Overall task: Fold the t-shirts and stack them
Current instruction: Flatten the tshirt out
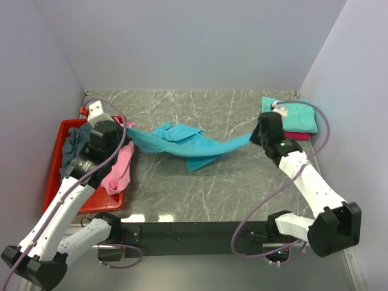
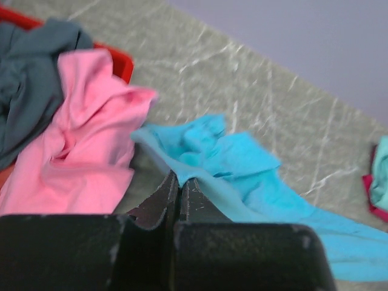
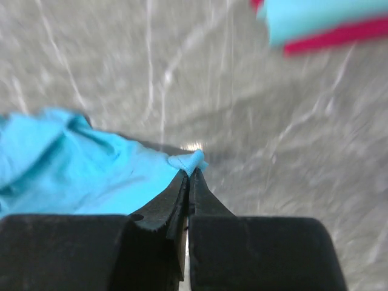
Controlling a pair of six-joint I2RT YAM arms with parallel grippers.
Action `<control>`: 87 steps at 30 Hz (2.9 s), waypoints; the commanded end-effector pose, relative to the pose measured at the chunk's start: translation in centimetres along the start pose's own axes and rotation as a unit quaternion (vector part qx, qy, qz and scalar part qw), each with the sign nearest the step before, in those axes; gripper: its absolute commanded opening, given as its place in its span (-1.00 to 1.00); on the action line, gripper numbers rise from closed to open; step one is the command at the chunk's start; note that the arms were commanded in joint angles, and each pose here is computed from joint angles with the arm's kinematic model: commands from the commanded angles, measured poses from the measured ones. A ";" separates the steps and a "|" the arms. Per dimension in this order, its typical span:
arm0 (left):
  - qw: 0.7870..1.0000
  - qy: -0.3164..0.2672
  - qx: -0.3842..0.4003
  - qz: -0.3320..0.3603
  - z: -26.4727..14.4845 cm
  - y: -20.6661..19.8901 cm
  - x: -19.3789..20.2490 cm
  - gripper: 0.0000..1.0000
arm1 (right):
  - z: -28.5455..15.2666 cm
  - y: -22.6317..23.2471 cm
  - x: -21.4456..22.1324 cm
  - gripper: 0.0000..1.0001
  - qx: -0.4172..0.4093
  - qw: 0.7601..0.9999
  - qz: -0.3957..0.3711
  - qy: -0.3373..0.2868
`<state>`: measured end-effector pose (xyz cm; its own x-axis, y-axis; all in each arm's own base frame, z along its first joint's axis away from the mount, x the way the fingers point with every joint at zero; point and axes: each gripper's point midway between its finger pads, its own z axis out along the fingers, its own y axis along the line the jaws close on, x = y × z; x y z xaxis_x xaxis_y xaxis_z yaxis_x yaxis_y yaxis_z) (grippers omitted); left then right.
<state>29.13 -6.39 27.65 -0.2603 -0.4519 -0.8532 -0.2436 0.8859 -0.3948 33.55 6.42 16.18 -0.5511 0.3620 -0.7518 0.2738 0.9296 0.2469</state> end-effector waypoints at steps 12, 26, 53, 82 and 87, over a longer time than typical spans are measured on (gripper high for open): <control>0.949 -0.113 0.292 -0.017 -12.2 -12.1 -16.7 -0.99 | -20.2 0.9 -14.0 -1.00 -0.101 0.974 -0.046 -0.195; 0.910 -0.140 0.391 -0.014 -20.0 -13.4 -19.8 -0.99 | -32.2 -0.8 -16.4 -1.00 -0.166 0.941 -0.019 -0.295; 0.928 -0.170 0.330 0.030 -5.1 -20.2 -24.2 -0.99 | -20.0 4.2 -26.1 -1.00 -0.084 0.951 -0.029 -0.296; 0.828 -0.220 0.516 0.008 -32.1 -14.3 -24.9 -0.99 | -42.1 -1.9 -19.1 -1.00 -0.195 0.903 0.004 -0.382; 0.886 -0.100 0.453 0.009 -18.6 -16.3 -18.5 -0.99 | -33.6 -1.4 -18.6 -1.00 -0.137 0.937 -0.007 -0.320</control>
<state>9.97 -11.26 64.25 0.1843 -0.5533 -0.8123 0.7365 0.6250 -0.2587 11.49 0.89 54.40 0.1817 0.3484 -0.9196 -0.1033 0.9367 0.3345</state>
